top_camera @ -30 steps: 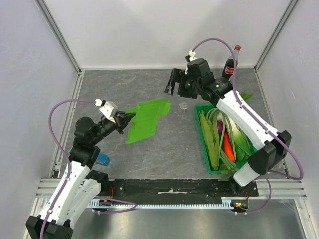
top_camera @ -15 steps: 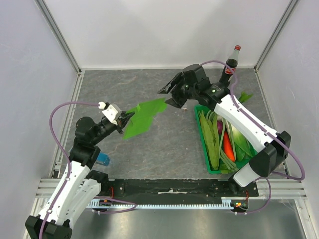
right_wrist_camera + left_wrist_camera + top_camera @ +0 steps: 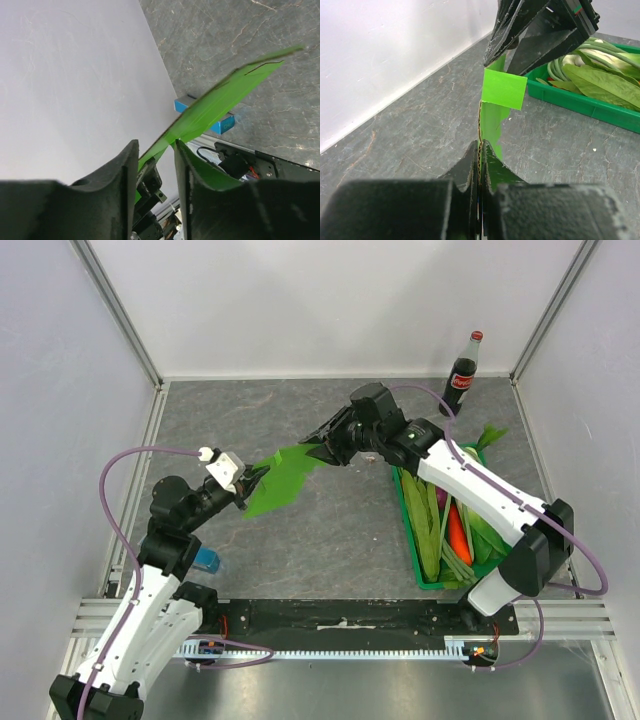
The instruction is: Fold the paper box
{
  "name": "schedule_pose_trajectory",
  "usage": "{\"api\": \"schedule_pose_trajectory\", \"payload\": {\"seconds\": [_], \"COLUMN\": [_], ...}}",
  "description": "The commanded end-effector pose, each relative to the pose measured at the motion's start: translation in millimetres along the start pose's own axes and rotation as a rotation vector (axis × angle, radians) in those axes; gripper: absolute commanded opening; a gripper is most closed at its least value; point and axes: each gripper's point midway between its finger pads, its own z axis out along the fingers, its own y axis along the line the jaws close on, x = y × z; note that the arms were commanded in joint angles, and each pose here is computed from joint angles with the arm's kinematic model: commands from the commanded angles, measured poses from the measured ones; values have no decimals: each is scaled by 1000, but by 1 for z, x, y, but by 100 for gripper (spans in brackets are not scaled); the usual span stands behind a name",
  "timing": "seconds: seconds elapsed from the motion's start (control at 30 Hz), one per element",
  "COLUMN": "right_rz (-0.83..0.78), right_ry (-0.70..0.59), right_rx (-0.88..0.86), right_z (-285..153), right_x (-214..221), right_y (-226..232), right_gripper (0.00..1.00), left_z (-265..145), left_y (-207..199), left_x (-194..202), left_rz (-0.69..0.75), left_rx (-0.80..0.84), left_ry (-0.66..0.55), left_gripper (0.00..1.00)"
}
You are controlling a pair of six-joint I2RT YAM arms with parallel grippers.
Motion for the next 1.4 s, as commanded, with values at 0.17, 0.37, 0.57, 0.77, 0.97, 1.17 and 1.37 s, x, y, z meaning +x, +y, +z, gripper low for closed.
{"api": "schedule_pose_trajectory", "payload": {"seconds": [0.17,0.37,0.57,0.77,0.97,1.17,1.37], "right_rz": [69,114,145,152,165,-124,-369], "right_ry": [34,47,87,86,67,48,-20], "right_rx": [-62,-70,-59,-73,-94,-7,223], "right_z": [2,5,14,13,12,-2,-39], "right_x": [7,8,13,13,10,-8,-21], "right_y": [11,10,4,6,0,-24,-72], "right_gripper": [31,29,33,22,0,0,0], "left_z": [0,-1,-2,-2,2,-15,-49], "left_y": [1,1,-2,-3,5,-46,-72], "left_x": [-11,-11,-13,-12,-14,-23,-52], "left_rz": [68,76,105,111,-36,-311,-438], "left_rx": [-1,-4,10,11,-45,161,188], "left_ry": [-34,-38,-46,-44,-27,35,-100], "left_gripper": [2,2,2,2,15,60,67]}}
